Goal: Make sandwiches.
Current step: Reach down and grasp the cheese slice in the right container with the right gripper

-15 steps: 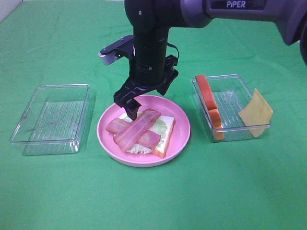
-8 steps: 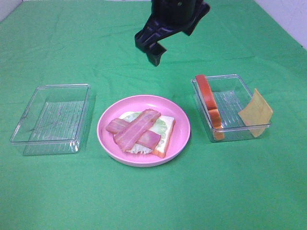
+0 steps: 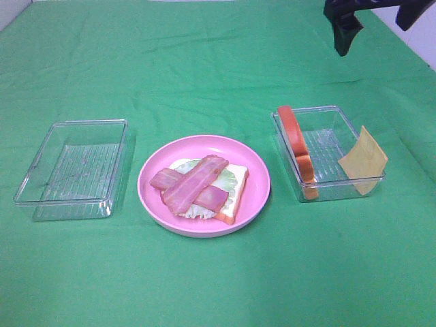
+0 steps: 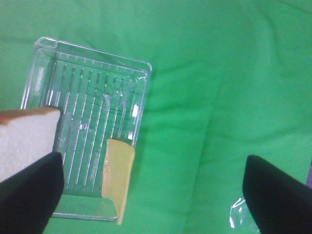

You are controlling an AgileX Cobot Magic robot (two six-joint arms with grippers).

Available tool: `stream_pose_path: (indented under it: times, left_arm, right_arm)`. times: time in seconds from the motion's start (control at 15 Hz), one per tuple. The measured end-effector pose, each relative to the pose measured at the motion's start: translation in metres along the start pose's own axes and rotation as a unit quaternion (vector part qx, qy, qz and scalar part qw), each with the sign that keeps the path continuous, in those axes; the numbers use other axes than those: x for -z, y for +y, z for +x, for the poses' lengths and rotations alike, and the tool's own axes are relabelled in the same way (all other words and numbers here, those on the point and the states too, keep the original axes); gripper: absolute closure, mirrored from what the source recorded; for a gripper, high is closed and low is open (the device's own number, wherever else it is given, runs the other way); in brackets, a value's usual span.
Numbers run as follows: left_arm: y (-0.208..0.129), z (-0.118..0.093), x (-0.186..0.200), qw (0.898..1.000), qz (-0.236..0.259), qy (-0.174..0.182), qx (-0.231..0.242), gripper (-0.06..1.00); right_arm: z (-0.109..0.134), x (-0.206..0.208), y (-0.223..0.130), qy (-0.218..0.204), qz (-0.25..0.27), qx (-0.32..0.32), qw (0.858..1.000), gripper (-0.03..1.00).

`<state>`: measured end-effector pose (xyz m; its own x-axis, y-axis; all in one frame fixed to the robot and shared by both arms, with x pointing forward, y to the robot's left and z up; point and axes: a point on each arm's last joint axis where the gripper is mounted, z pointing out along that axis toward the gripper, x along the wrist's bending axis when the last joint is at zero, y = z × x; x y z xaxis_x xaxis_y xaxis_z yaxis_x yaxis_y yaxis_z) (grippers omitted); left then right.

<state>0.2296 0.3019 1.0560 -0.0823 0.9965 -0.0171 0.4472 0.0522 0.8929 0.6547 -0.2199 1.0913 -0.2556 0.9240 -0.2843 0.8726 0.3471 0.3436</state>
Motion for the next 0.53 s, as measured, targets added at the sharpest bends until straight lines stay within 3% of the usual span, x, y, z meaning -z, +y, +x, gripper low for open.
stream_pose_path:
  times: [0.27, 0.53]
  left_arm:
    - [0.000, 0.000, 0.000, 1.000, 0.000, 0.000, 0.000, -0.04]
    - [0.000, 0.000, 0.000, 1.000, 0.000, 0.000, 0.000, -0.04]
  right_arm:
    - [-0.035, -0.015, -0.011, 0.026, 0.021, -0.065, 0.997, 0.01]
    - [-0.018, -0.060, -0.032, 0.055, 0.095, -0.059, 0.992, 0.01]
